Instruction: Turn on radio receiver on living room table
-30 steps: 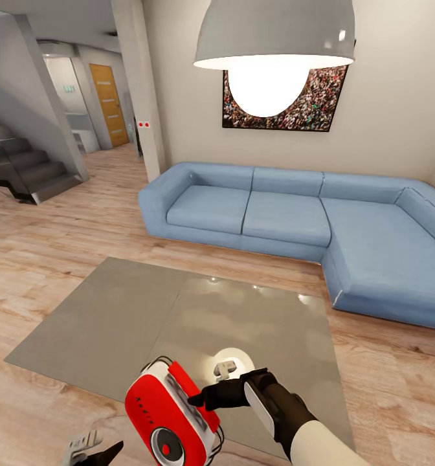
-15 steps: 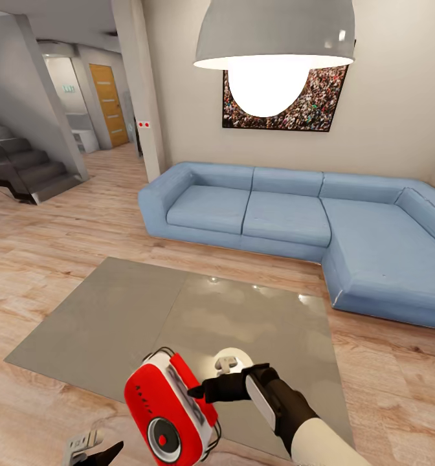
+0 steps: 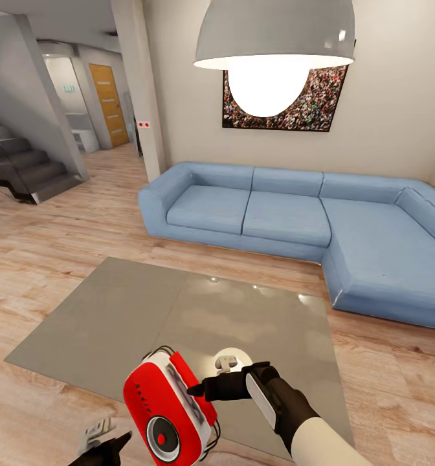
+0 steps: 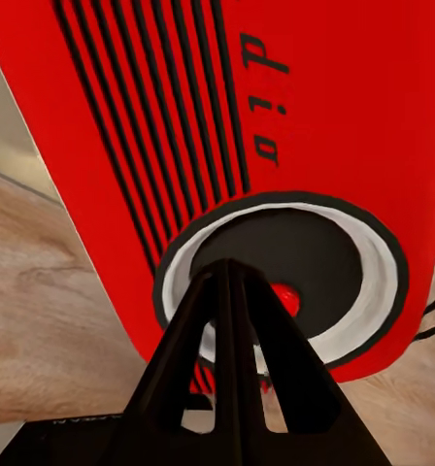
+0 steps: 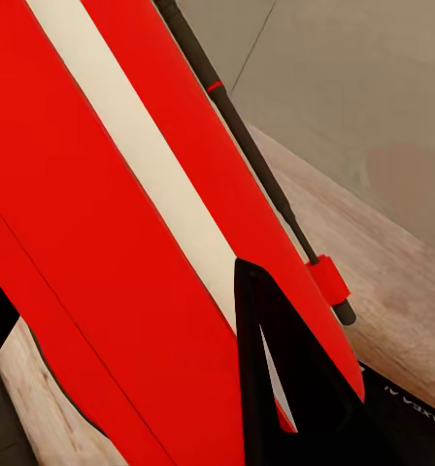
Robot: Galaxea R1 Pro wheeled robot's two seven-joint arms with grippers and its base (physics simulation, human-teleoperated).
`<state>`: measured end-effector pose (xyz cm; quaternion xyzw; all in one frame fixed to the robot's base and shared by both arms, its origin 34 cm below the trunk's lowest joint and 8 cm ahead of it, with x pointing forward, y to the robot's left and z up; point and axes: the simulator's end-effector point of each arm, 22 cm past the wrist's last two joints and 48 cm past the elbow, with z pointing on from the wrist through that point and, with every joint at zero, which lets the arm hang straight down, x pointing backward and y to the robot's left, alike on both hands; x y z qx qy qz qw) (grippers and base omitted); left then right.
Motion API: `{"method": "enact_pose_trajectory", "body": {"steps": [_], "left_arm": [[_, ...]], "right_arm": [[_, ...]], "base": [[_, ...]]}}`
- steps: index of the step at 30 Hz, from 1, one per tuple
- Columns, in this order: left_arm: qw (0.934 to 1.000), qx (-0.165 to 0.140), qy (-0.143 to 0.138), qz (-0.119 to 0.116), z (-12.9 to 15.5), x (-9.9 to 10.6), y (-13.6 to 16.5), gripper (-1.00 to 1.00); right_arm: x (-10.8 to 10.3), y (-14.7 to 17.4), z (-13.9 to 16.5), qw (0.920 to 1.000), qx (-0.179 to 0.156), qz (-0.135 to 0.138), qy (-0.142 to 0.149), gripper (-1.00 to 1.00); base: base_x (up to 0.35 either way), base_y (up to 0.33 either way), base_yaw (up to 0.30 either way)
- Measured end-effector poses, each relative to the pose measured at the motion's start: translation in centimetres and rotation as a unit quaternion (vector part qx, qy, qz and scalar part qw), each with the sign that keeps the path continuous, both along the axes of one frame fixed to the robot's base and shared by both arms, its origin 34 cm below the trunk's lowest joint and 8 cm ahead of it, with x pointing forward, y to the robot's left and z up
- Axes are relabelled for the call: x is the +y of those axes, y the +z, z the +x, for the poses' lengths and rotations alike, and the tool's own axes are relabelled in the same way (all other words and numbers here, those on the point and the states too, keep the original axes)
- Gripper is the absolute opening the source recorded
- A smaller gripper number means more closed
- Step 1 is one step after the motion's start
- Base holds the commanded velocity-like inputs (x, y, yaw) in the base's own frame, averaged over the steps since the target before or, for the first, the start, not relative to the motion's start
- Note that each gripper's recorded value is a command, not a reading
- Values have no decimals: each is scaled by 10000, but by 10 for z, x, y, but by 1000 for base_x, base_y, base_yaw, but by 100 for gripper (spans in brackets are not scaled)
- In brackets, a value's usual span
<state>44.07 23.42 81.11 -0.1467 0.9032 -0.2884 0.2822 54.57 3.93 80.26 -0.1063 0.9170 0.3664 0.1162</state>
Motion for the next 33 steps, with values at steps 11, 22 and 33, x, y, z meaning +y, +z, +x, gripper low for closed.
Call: {"method": "enact_pose_trajectory", "body": {"steps": [11,22,33], "left_arm": [[9992,-16,-372,-127,1,-33,0,-100],[9991,15,-411,-141,-2,-36,-2,-100],[9991,0,-405,-150,-1,-36,-1,-100]], "right_arm": [[0,0,0,10000,-14,-19,8,-100],[-5,12,30,9995,-266,-144,-44,-100],[-5,12,30,9995,-265,-152,-44,-100]], "base": [[0,0,0],[0,0,0],[0,0,0]]}}
